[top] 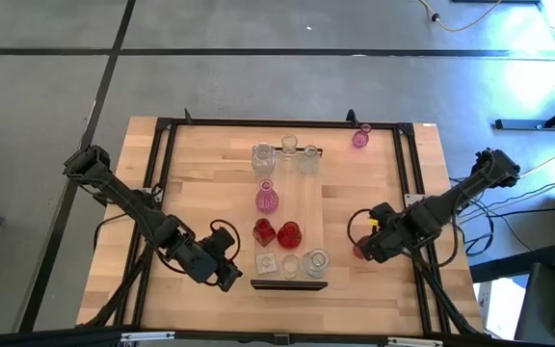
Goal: Sort vases onto shelf
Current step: Put the red vase on the shelf aligned with the other red vases
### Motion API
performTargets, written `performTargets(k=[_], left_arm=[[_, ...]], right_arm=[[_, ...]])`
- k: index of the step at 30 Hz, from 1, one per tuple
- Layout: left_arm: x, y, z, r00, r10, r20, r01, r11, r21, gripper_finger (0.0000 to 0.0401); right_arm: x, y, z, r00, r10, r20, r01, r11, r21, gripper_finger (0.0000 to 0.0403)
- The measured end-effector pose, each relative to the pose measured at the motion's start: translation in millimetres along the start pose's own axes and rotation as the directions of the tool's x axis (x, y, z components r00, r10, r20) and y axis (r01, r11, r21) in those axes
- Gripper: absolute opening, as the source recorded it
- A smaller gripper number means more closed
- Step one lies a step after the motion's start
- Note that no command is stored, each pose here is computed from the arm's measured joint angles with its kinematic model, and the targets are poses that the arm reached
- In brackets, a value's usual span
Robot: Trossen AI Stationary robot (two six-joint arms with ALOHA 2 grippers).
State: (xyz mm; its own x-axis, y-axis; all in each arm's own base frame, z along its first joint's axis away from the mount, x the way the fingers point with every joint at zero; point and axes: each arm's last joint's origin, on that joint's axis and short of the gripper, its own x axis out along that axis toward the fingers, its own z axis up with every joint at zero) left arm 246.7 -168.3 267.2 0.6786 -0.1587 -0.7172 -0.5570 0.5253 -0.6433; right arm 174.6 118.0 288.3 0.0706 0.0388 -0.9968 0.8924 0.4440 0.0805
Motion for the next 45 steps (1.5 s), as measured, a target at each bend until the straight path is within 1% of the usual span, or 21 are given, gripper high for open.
performTargets(k=[5, 10, 14, 19, 23, 29, 35, 45], left_arm=[[0, 0, 0, 1.000, 0.000, 0.000, 0.000, 1.000, 0.002, 0.0132], [0, 0, 0, 1.000, -0.001, -0.008, 0.001, 1.000, 0.005, 0.0132], [0, 0, -1, 1.000, -0.003, -0.024, 0.003, 1.000, 0.006, 0.0132], [0, 0, -1, 1.000, -0.003, -0.028, 0.004, 1.000, 0.015, 0.0132], [0, 0, 0, 1.000, -0.003, -0.031, 0.003, 1.000, 0.022, 0.0132], [0, 0, 0, 0.999, -0.005, -0.049, 0.006, 1.000, 0.026, 0.0132], [0, 0, 0, 0.999, -0.004, -0.050, 0.006, 1.000, 0.026, 0.0132], [0, 0, 0, 0.999, -0.003, -0.042, 0.005, 0.999, 0.033, 0.0132]], right_arm=[[14, -4, 0, 0.999, -0.039, 0.006, 0.039, 0.999, 0.021, 0.0113], [25, 0, 0, 1.000, 0.016, 0.010, -0.016, 0.998, 0.056, 0.0113], [25, -1, 1, 0.999, 0.026, 0.032, -0.029, 0.995, 0.097, 0.0113], [23, -2, 4, 0.995, 0.041, 0.092, -0.053, 0.990, 0.132, 0.0113], [23, -1, 12, 0.995, 0.042, 0.090, -0.056, 0.986, 0.156, 0.0113], [21, 1, 24, 0.994, 0.078, 0.072, -0.088, 0.985, 0.147, 0.0113], [16, -1, 29, 0.988, 0.113, 0.101, -0.127, 0.982, 0.138, 0.0113], [25, -3, 29, 0.993, 0.066, 0.096, -0.079, 0.987, 0.140, 0.0113]])
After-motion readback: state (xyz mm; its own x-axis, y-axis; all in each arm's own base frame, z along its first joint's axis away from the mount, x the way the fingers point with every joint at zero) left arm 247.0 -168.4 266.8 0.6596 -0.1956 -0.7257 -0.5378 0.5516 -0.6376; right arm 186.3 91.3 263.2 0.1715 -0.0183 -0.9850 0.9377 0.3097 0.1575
